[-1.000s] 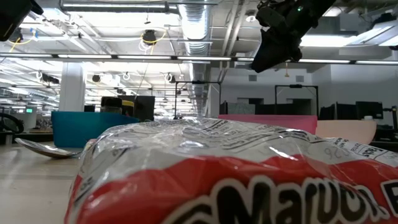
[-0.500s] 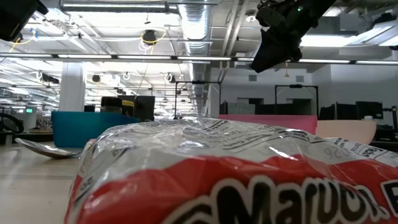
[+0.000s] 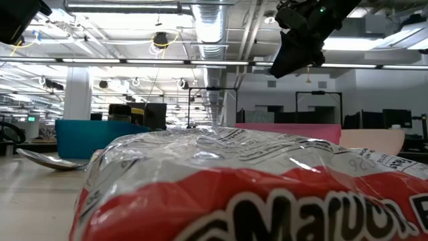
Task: Pick & Place Food Item
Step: Put the black seasoning can into the blue bin
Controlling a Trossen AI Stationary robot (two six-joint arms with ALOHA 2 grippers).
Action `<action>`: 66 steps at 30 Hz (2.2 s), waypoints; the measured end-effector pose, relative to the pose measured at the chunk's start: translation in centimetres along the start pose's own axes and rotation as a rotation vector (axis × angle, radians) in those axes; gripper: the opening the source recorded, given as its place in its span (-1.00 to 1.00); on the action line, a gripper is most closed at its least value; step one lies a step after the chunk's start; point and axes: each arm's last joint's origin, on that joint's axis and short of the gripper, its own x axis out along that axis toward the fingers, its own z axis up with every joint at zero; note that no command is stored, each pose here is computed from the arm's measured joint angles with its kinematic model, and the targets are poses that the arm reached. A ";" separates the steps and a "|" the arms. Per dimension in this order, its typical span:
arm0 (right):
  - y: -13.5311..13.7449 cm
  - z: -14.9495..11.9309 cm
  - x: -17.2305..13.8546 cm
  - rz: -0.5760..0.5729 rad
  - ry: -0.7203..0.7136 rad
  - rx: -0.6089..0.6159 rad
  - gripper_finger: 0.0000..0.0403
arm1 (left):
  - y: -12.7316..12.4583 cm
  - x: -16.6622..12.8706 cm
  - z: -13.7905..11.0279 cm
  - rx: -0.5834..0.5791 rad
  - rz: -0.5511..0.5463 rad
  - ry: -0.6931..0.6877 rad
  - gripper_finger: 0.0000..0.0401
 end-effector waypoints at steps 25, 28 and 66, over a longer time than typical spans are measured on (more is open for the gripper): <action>0.0 0.0 0.0 0.000 0.000 0.000 -0.49 | 0.0 0.0 0.0 -0.003 0.000 0.000 -0.36; 0.0 0.0 0.0 -0.001 0.000 0.000 -0.49 | 0.0 0.0 0.0 -0.003 0.000 0.000 -0.31; 0.0 0.0 0.0 0.000 0.000 0.000 -0.49 | -0.1 0.0 0.1 0.000 -0.012 -0.045 -0.36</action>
